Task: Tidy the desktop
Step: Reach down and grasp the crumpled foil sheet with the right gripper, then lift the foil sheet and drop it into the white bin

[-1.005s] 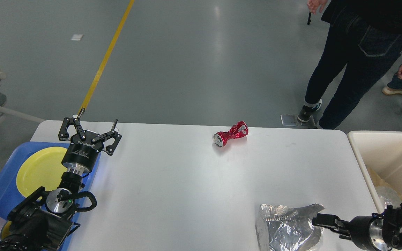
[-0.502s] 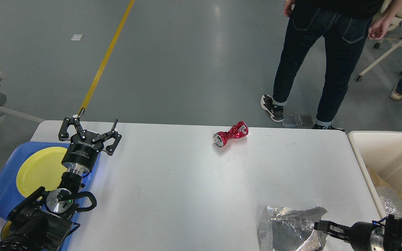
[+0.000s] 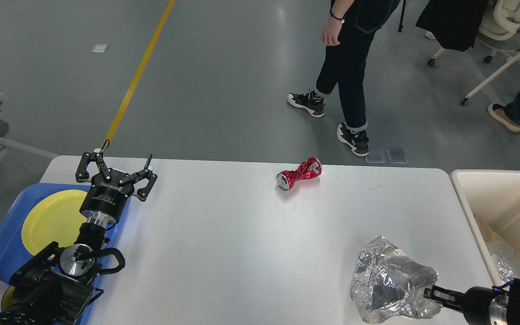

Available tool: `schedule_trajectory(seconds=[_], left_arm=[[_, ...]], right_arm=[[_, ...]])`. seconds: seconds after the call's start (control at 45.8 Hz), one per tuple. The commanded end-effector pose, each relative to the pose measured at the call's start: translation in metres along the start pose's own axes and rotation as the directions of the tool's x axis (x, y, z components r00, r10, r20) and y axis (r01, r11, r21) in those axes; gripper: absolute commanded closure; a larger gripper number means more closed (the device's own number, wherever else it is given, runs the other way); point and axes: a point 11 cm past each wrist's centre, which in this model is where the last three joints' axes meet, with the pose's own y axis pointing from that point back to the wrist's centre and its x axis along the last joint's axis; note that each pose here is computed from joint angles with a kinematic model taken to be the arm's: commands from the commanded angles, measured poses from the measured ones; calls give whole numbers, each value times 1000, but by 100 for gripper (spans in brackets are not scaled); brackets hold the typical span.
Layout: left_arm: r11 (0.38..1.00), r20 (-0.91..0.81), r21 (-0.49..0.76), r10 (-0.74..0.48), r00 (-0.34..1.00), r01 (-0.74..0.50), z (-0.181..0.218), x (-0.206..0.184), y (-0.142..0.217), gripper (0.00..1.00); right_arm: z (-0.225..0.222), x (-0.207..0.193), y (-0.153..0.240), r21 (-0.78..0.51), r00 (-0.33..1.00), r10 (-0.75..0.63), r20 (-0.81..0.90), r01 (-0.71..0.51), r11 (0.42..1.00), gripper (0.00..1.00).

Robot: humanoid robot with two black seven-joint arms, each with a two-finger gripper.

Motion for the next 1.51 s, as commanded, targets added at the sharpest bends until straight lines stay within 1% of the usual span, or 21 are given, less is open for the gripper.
schedule_trajectory(seconds=[0.0,0.175,0.328,0.437,0.524,0.612,0.699,0.786,0.896,1.005,1.07,1.158,1.223,1.267,1.311,1.333,1.398,1.486], left_arm=[[1000,0,0,-1,1000,1,0,0,0,0],[1000,1,0,0,1000,0,0,0,0,0],[1000,1,0,0,1000,0,0,0,0,0],[1000,0,0,-1,1000,1,0,0,0,0],[1000,-1,-1,1,1000,-1,0,0,0,0],[1000,-1,-1,-1,1000,1,0,0,0,0],[1000,0,0,-1,1000,1,0,0,0,0],[1000,-1,-1,1,1000,-1,0,0,0,0],[1000,1,0,0,1000,0,0,0,0,0],[1000,0,0,-1,1000,1,0,0,0,0],[1000,-1,-1,0,1000,0,0,0,0,0],[1000,-1,-1,0,1000,0,0,0,0,0],[1000,1,0,0,1000,0,0,0,0,0],[1000,1,0,0,1000,0,0,0,0,0],[1000,-1,-1,1,1000,-1,0,0,0,0],[1000,-1,-1,-1,1000,1,0,0,0,0],[1000,0,0,-1,1000,1,0,0,0,0],[1000,-1,-1,0,1000,0,0,0,0,0]], right_arm=[[12,9,10,-29,1000,30,10,-29,999,100],[42,44,26,-92,990,138,-7,-138,986,100],[73,80,43,-157,969,241,-48,-245,957,100],[81,115,60,-166,942,328,-72,-336,927,100],[81,143,73,-165,923,377,-78,-385,908,100],[81,164,84,-167,914,399,-69,-405,899,100],[71,179,94,-140,907,419,-36,-419,897,100],[46,191,99,-77,919,395,4,-394,916,100],[-5,218,117,50,948,317,16,-318,947,100],[-60,231,137,166,983,181,2,-179,970,100],[-93,232,154,225,998,62,-10,-58,973,100],[-132,221,176,294,993,-111,-39,118,949,100],[-153,211,183,331,984,-162,-74,177,927,100],[-156,210,183,333,984,-156,-85,176,926,100],[-150,212,180,309,988,-134,-76,151,939,100],[-135,214,173,266,992,-115,-55,126,956,100],[-96,217,155,173,997,-72,-4,72,982,100],[-32,232,140,15,998,53,35,-54,998,100]])
